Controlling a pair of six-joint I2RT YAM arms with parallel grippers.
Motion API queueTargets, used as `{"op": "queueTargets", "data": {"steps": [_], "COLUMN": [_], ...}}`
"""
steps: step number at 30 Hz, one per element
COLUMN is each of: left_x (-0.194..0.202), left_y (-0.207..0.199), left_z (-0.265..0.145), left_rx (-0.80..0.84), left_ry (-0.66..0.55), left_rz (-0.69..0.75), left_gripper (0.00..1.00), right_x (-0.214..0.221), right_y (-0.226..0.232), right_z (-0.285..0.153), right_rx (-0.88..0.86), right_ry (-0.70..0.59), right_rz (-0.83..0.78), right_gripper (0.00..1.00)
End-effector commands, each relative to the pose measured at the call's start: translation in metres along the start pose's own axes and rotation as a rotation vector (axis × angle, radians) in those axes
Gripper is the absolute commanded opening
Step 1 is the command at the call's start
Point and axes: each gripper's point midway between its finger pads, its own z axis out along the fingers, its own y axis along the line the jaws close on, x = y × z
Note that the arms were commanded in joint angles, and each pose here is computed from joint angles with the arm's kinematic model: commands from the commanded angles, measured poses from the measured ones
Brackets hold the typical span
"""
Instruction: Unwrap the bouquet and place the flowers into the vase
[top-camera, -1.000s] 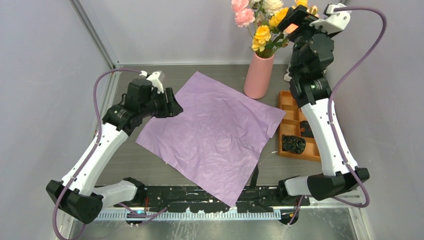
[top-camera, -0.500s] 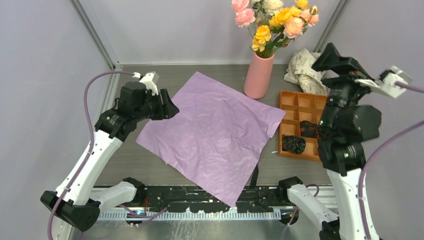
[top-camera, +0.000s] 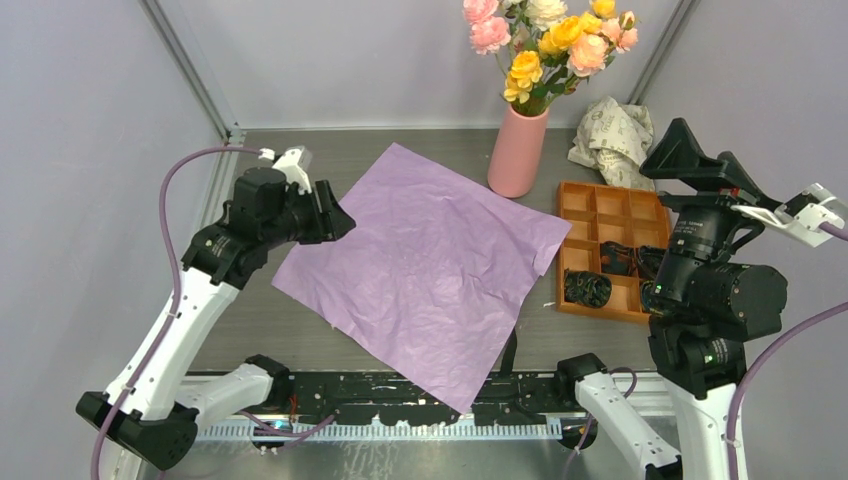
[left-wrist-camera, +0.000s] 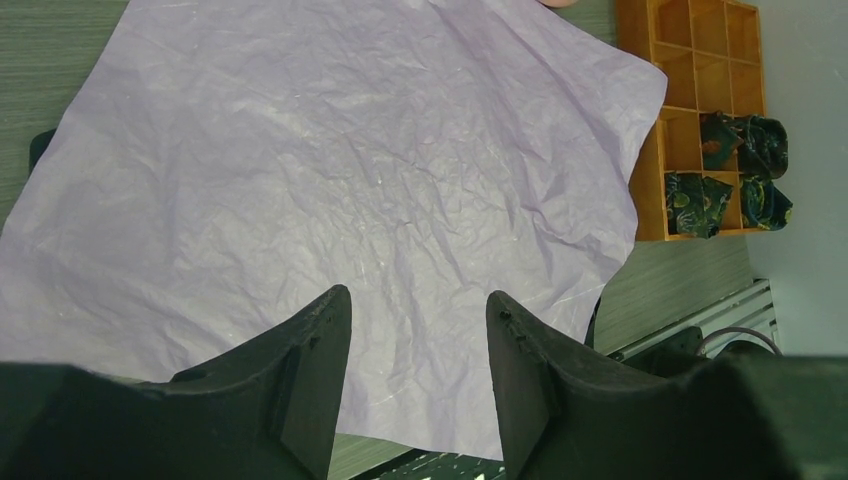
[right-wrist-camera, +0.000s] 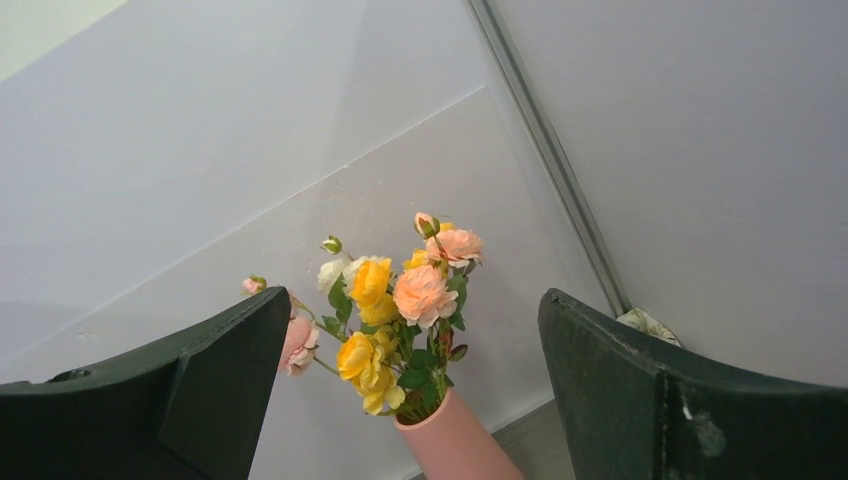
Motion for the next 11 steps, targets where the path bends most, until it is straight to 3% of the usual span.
{"op": "queueTargets", "data": {"steps": [1, 11], "left_x": [-0.008, -0.008], "left_y": [-0.004, -0.004], "left_z": [-0.008, -0.013], "left_rx": [0.015, 0.015], "left_ry": [-0.042, -0.047], "left_rz": [-0.012, -0.015], "left_gripper": [0.53, 0.53], "right_x": [-0.005, -0.024], "right_y": [0.005, -0.001], "right_z": [-0.006, -0.019], "right_rx": [-0.040, -0.039], "right_ry": [-0.001, -0.021], "right_rz": [0.018, 0.027], "right_gripper": [0.99, 0.99]}}
